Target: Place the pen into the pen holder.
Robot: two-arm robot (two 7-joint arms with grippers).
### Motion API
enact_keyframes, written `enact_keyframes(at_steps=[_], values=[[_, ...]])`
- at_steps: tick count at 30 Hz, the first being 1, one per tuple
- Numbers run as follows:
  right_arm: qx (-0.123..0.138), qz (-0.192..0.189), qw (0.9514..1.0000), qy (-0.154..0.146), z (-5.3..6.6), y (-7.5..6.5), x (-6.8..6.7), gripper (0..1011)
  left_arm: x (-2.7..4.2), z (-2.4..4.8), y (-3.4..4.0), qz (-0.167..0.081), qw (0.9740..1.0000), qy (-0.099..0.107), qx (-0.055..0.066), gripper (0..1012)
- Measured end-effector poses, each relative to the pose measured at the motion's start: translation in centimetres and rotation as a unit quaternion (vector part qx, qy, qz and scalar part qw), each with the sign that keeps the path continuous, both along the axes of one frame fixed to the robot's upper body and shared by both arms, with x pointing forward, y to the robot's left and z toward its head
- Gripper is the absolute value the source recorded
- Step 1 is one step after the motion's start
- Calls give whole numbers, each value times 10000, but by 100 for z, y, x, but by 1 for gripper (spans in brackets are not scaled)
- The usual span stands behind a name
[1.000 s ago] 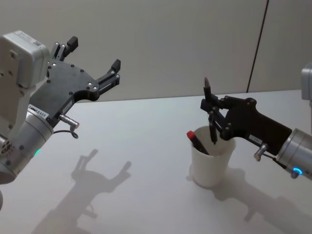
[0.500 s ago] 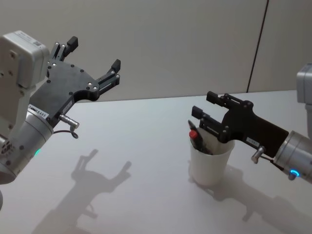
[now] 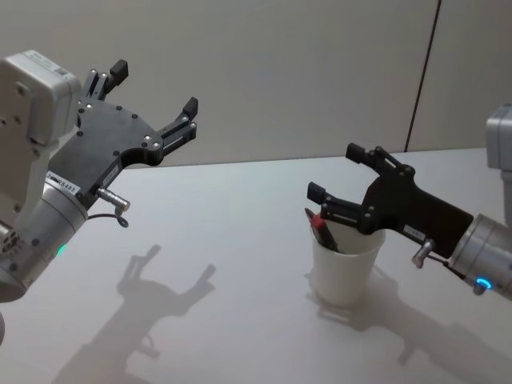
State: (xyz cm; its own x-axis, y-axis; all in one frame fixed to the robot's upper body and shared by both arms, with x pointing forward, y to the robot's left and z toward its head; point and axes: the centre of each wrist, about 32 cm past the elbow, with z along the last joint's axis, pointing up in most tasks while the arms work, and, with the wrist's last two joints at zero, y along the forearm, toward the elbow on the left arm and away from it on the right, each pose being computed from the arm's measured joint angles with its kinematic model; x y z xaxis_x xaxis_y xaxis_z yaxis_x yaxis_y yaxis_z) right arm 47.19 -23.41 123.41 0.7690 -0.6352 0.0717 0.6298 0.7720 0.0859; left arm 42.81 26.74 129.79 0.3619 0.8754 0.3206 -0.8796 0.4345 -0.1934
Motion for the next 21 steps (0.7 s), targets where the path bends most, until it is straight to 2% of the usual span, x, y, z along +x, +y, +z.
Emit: enact_keyframes(at_steps=[3,6,9,12,15,21], values=[[-13,-18,10000,-76,47,-5,-11,1001,0,0,0,0,10000,0,0,1001],[-40,-105,9997,-238,153,-35,-40,1001,0,0,0,0,10000,0,0,1001],[-62,-186,9993,-321,210,-65,-64,1001,0,0,0,0,10000,0,0,1001],[-103,-373,9982,-463,312,-141,-118,1001,0,0,0,0,10000,0,0,1001],[-121,-496,9973,-534,366,-195,-154,1001,0,0,0,0,10000,0,0,1001],[-182,-883,9930,-758,526,-375,-265,1002,0,0,0,0,10000,0,0,1001]])
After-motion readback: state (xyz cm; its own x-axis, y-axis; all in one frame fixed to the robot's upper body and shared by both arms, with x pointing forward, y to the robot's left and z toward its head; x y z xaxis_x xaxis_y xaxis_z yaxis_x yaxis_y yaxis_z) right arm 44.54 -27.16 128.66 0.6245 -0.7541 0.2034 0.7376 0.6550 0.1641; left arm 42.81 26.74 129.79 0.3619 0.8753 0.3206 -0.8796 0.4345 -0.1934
